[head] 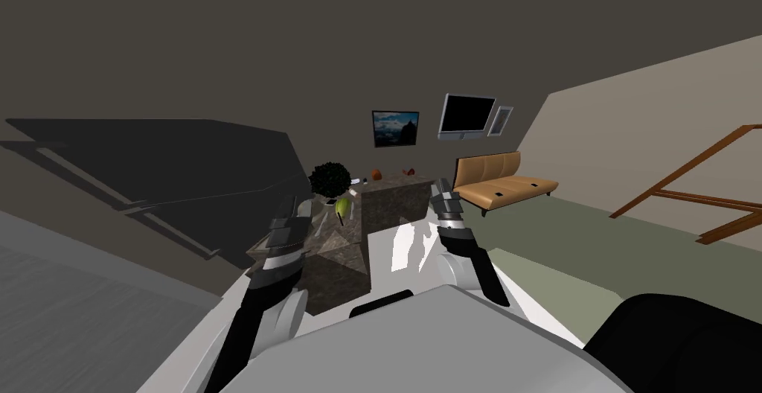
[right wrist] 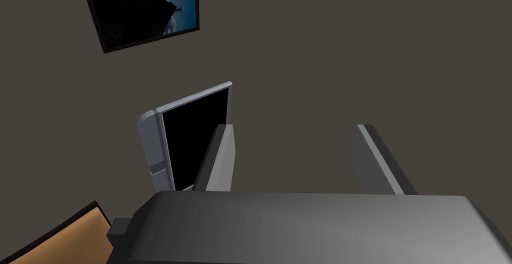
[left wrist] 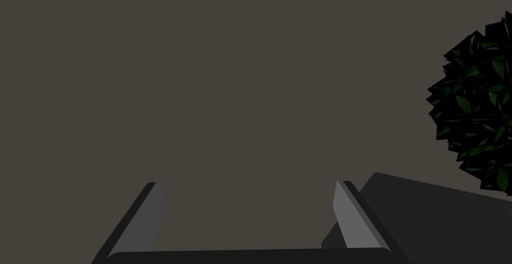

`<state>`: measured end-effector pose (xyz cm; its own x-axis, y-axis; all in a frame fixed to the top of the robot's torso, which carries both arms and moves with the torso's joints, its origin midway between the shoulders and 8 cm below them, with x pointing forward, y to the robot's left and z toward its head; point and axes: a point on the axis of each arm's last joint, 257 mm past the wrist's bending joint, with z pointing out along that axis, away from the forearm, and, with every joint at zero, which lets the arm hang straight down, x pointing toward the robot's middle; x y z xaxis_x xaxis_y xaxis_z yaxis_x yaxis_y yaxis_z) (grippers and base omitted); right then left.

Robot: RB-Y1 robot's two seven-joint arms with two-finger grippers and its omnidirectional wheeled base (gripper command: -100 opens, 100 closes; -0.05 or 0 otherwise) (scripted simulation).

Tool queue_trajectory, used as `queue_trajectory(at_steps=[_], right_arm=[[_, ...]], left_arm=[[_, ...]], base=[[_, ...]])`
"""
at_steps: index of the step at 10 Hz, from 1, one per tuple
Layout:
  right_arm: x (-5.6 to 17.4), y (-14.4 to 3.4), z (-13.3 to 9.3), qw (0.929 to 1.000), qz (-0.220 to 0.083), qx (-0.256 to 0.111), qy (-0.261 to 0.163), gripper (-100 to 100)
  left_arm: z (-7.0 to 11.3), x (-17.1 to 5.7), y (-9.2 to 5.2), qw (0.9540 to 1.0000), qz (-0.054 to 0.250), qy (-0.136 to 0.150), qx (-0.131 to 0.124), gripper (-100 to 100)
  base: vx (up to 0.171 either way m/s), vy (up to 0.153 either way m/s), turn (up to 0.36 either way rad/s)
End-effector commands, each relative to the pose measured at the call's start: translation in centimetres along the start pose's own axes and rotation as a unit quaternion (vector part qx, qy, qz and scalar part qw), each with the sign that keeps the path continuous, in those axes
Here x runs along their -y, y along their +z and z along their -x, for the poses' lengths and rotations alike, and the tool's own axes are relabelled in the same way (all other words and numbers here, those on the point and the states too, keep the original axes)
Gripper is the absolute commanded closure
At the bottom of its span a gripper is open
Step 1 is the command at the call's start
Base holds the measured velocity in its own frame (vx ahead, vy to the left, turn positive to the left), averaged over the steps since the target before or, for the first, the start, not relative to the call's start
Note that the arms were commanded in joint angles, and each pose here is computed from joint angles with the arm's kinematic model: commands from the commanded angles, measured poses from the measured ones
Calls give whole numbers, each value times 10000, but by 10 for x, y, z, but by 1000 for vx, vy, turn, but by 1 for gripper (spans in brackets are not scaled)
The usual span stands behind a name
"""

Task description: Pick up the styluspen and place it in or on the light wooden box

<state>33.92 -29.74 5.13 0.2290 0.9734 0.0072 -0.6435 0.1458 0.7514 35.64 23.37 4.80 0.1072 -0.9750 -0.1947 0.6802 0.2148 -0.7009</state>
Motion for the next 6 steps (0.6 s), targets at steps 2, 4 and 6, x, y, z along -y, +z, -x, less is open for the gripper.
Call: queue_trajectory(at_steps=[2, 4, 6], right_arm=[[0, 0, 0, 10000, 0, 0, 0, 0], [0, 0, 0, 10000, 0, 0, 0, 0], [0, 0, 0, 10000, 0, 0, 0, 0]], left_arm=[[-8, -24, 1, 9991, 189, 296, -234, -100], [-12, -45, 2, 9971, 353, 551, -378, -100], [-15, -56, 2, 9957, 441, 688, -444, -100]], base=[[-55, 64, 31], [-58, 60, 34], [-47, 66, 13]])
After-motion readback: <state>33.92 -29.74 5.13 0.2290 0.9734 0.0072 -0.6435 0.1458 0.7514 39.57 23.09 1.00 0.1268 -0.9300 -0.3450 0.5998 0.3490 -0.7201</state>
